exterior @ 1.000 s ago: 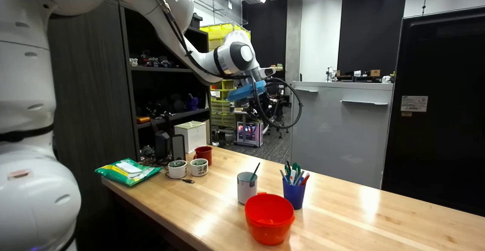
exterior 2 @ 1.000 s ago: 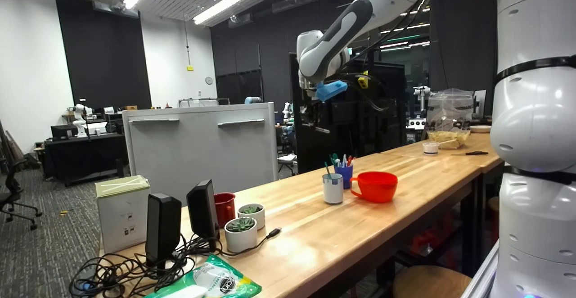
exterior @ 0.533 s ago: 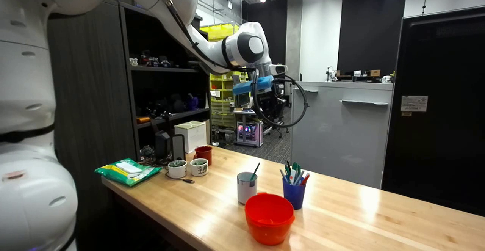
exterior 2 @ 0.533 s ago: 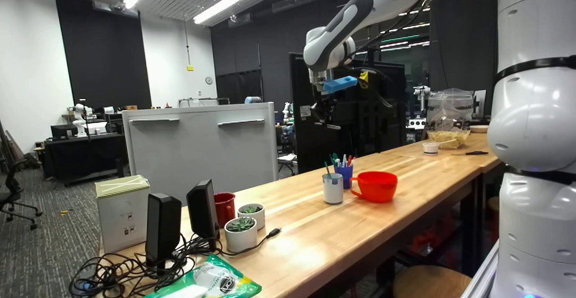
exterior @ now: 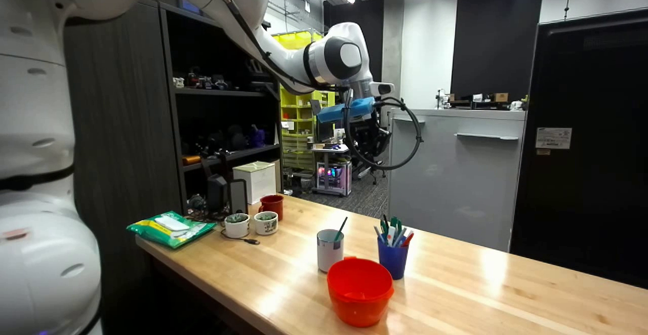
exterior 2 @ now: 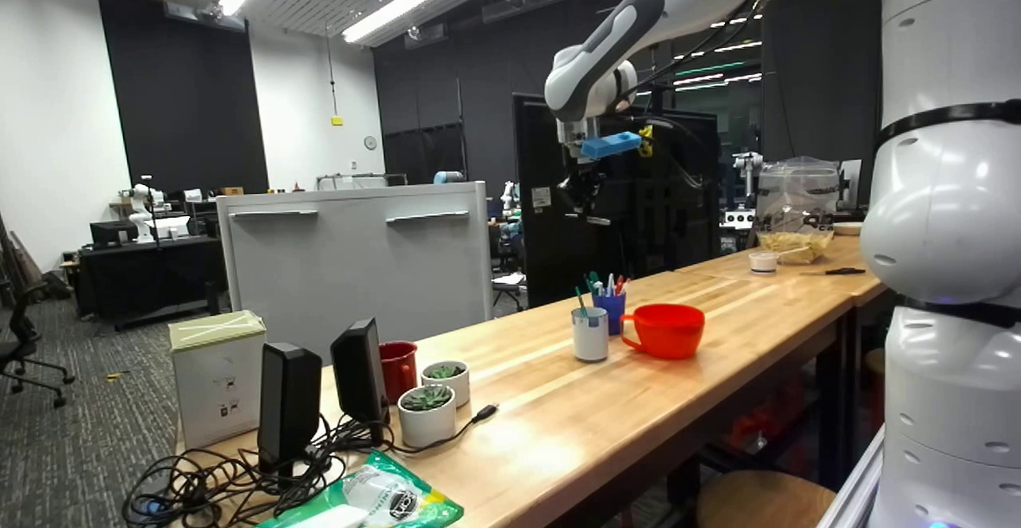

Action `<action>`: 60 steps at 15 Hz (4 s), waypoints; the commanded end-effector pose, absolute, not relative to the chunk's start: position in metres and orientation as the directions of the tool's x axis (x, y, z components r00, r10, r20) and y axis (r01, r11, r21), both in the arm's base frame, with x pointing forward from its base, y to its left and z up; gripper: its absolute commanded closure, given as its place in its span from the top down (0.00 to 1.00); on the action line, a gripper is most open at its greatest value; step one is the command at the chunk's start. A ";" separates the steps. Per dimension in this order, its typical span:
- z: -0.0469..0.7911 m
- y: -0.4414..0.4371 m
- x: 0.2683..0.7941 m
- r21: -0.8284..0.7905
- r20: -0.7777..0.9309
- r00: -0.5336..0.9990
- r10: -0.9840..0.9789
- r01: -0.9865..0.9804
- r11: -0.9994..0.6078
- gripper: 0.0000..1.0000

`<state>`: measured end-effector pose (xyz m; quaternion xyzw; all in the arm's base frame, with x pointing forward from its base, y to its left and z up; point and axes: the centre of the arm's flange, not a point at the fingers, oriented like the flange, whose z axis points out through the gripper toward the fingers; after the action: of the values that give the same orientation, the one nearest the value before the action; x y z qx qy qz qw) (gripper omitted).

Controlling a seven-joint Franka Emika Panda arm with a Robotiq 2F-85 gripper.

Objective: Move the black and white marker to the right

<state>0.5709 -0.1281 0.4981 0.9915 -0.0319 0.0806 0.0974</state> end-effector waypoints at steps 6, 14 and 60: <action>0.500 -0.133 0.575 0.188 0.166 0.984 -0.057 -0.089 -0.978 0.04; 0.508 -0.179 0.592 0.208 0.168 0.979 -0.119 -0.154 -0.966 0.04; 0.498 -0.347 0.547 0.093 0.144 0.896 -0.420 -0.435 -0.896 0.04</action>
<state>0.5590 -0.3328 0.5006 0.9710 -0.2130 0.0528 0.0950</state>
